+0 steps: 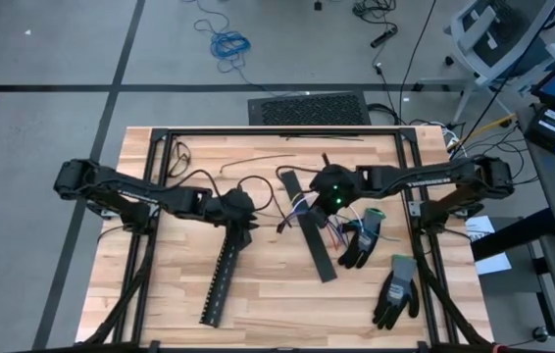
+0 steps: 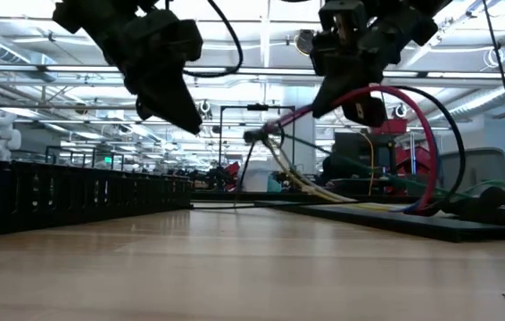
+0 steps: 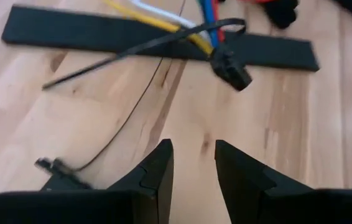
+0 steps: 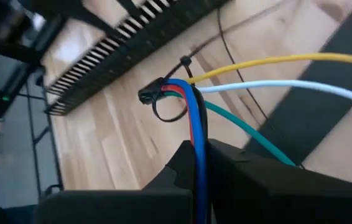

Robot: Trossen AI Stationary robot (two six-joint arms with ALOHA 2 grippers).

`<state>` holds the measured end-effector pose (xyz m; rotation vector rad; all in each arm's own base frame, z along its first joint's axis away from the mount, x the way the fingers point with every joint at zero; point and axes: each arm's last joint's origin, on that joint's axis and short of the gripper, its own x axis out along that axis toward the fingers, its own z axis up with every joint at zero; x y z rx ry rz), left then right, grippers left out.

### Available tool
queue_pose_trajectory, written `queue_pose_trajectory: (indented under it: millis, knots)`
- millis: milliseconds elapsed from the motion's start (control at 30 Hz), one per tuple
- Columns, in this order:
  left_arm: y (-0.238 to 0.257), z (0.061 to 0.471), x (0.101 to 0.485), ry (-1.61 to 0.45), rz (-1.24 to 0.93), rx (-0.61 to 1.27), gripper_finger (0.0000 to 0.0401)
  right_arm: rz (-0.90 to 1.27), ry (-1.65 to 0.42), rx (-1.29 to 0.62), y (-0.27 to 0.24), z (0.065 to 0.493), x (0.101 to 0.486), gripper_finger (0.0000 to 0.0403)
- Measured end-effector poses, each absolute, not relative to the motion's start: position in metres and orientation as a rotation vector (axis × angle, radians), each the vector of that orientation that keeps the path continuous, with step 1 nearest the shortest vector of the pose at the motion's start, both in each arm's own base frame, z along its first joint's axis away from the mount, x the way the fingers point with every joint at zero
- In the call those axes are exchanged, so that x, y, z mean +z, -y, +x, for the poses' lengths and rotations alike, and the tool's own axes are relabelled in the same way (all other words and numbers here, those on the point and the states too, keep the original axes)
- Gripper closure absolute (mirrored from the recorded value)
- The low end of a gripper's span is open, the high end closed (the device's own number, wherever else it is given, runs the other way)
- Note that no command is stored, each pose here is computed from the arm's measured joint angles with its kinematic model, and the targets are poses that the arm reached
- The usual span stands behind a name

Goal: Ziptie cables
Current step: Wrap the black zip tie on the cables

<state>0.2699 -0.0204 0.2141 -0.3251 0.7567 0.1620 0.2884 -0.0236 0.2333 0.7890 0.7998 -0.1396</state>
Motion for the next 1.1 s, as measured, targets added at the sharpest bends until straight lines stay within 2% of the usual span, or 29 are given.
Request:
queue_pose_trajectory:
  millis: [433,1100]
  knots:
    - [0.021,0.266,0.226,-0.688,-0.264,0.195,0.0287,0.826,-0.712,-0.077,0.027,0.286,0.249,0.0402]
    - [0.019,0.258,0.241,-0.606,-0.277,0.265,0.0288,0.848,-0.406,-0.012,0.046,0.267,0.299,0.0402]
